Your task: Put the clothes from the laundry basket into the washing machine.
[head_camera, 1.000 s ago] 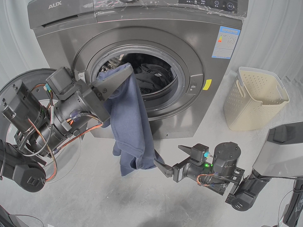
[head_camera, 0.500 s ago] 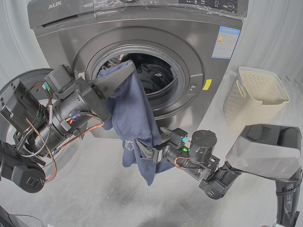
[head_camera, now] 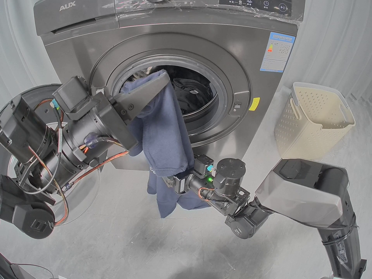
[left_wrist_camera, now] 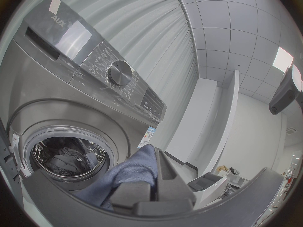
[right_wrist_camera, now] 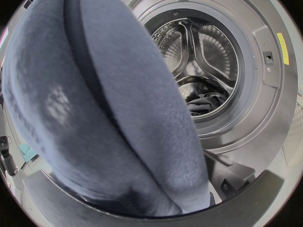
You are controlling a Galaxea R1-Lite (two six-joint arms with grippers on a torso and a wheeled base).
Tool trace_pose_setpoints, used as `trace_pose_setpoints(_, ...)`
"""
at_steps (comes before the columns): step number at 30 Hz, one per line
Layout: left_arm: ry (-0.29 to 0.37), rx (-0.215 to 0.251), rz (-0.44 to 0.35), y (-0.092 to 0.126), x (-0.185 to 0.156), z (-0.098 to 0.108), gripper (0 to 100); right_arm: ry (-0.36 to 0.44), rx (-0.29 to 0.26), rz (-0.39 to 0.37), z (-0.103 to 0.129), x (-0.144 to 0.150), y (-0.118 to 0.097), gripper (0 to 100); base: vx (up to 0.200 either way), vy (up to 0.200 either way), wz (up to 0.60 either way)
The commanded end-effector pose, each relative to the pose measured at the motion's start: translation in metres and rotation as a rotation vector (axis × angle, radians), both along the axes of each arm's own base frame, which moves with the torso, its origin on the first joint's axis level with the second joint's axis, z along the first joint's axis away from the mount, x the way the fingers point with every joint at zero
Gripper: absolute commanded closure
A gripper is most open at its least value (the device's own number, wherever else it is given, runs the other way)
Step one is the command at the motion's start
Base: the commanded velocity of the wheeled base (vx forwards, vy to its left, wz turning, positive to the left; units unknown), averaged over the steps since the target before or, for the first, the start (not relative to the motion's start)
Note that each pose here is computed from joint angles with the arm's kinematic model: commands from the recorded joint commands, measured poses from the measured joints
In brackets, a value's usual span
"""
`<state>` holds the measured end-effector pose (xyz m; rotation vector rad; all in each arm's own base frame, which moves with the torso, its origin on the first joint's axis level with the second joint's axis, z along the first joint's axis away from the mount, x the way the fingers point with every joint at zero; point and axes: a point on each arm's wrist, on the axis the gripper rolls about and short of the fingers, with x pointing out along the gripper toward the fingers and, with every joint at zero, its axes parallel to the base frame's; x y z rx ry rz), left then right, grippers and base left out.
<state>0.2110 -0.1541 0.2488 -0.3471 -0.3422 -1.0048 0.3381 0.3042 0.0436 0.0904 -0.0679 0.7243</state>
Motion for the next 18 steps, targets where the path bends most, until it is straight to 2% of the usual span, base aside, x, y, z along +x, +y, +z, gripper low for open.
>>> trace_pose_setpoints(1,-0.008,-0.005,-0.005,0.001,-0.003,0.002,100,-0.013,0.009,0.012,-0.011,0.007,0.013,0,0.0,0.0,0.0)
trace_pose_setpoints(9,-0.009,-0.008,-0.004,0.001,-0.003,0.003,100,-0.045,0.044,0.01,-0.006,0.012,0.018,0,0.0,0.0,0.0)
trace_pose_setpoints(10,-0.01,-0.009,-0.001,0.001,-0.003,0.004,100,-0.053,0.052,0.005,-0.004,0.012,0.019,100,0.0,0.0,0.0)
trace_pose_setpoints(15,-0.006,-0.007,0.02,0.006,0.0,0.002,100,-0.049,0.049,-0.007,-0.005,0.015,0.013,100,0.0,0.0,0.0)
trace_pose_setpoints(16,0.002,-0.005,0.06,0.013,0.005,0.0,100,-0.046,0.048,-0.011,-0.003,0.014,0.01,100,0.0,0.0,0.0)
trace_pose_setpoints(17,0.002,-0.005,0.06,0.013,0.005,0.0,100,-0.046,0.048,-0.015,-0.002,0.015,0.009,100,0.0,0.0,0.0)
trace_pose_setpoints(18,0.009,-0.003,0.107,0.022,0.01,-0.001,100,-0.038,0.041,-0.03,-0.001,0.016,0.001,100,0.0,0.0,0.0)
